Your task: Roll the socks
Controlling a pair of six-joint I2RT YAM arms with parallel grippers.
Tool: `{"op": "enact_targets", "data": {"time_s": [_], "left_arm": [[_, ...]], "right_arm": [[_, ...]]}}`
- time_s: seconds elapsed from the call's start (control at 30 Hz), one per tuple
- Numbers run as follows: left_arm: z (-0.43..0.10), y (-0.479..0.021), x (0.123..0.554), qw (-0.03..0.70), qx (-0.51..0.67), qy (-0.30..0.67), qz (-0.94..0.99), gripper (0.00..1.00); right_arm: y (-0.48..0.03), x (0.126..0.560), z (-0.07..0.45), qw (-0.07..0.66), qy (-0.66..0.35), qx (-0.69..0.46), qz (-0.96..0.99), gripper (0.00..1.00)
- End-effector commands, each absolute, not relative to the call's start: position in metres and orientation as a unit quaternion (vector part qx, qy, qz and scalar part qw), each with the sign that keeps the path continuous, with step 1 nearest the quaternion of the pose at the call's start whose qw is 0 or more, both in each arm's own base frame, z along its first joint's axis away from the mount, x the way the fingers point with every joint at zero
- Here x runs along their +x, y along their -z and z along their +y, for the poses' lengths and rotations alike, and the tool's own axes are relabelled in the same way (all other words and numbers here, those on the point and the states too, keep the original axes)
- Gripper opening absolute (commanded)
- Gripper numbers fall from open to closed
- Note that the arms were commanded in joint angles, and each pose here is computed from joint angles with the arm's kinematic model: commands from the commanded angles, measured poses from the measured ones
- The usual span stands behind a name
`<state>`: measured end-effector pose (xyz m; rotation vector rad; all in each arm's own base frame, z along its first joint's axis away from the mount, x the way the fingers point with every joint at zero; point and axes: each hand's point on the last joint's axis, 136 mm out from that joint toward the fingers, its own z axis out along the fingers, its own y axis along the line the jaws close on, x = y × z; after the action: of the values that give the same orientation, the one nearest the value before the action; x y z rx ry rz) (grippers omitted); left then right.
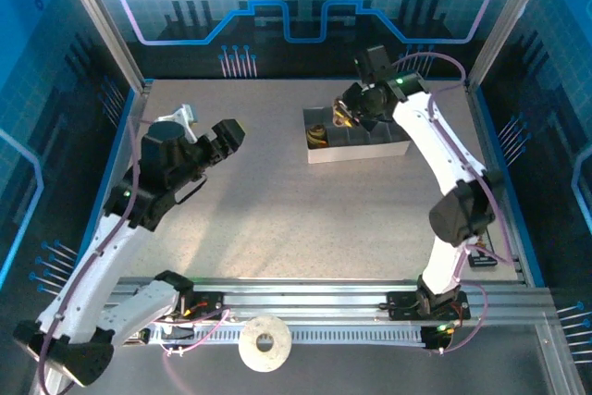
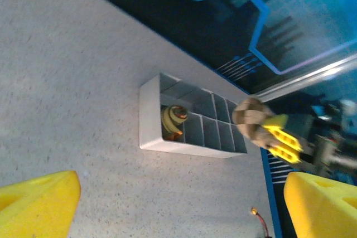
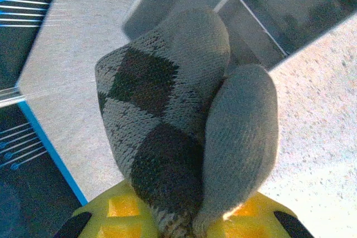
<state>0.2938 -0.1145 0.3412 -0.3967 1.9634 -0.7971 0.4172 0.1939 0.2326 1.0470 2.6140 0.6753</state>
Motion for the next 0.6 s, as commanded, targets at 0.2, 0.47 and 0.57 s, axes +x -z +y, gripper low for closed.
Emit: {"op": "enact_targets", "data": {"time_s": [0.2, 0.47, 0.57], "left_arm": [[-0.117, -0.332, 0.280, 0.477, -0.126, 0.323, 0.808, 0.93], [-0.114, -0.332, 0.275, 0.473, -0.129, 0.318, 0.811, 0.93], [-0.114, -0.332, 0.275, 0.472, -0.131, 0.317, 0.812, 0.93]], "right_arm": [[-0.186, 0.435, 0.205, 0.020, -0.216, 0.443, 0.870, 0.00], [-0.152, 0.444, 0.201, -0.011, -0.198, 0.471, 0.860, 0.00], [-0.140, 0.447, 0.199, -0.018, -0.192, 0.475, 0.859, 0.00]]}}
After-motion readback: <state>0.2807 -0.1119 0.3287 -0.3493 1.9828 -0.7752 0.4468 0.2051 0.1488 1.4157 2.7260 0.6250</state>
